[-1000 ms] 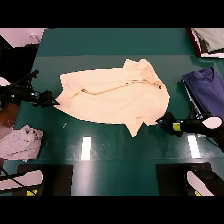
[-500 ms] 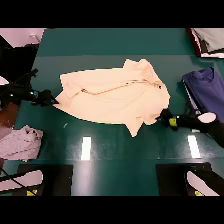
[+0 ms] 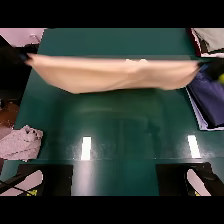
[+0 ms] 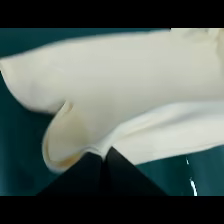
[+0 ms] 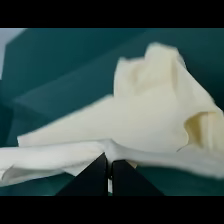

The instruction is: Fold the shirts.

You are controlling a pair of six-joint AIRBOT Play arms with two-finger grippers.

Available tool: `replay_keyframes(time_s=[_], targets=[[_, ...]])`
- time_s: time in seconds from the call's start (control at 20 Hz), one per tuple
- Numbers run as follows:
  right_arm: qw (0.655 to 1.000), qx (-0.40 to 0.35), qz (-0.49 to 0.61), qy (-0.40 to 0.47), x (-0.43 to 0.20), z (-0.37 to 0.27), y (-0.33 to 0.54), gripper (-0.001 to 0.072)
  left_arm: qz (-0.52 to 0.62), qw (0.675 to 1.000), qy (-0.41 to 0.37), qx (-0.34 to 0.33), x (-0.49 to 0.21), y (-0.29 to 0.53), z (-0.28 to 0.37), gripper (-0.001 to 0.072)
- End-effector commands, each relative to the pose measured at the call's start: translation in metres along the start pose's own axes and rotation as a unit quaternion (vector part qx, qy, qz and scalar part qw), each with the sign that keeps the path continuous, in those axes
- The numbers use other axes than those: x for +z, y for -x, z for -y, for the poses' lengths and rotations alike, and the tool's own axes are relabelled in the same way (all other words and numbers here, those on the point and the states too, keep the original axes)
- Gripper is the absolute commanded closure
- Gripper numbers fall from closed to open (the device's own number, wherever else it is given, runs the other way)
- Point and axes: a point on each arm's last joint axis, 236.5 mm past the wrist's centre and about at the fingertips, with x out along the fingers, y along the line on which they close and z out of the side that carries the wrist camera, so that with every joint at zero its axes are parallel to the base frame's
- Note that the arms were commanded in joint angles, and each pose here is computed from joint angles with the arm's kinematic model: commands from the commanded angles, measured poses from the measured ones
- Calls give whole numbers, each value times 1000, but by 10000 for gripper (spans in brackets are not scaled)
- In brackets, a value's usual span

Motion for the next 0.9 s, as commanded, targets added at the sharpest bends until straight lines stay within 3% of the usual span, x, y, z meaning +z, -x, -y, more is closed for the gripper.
replay_keyframes(time_s=[0.0,0.3,0.45,0.55,0.65,0.85], targets=[[990,7,98,100,72,-65,84,699,146,987,-56,-29,78,88,77,686],[946,-36,224,232,116,-145,206,699,322,924,-197,-54,106,250,210,686],[924,-69,262,271,128,-165,241,699,388,890,-235,-49,93,306,248,686],[926,-80,251,268,132,-162,240,699,400,881,-249,-44,87,317,256,687],[947,-93,195,237,130,-133,215,700,380,894,-236,-10,91,300,230,687],[988,-82,-18,131,89,-43,111,699,222,968,-117,2,75,175,131,687]])
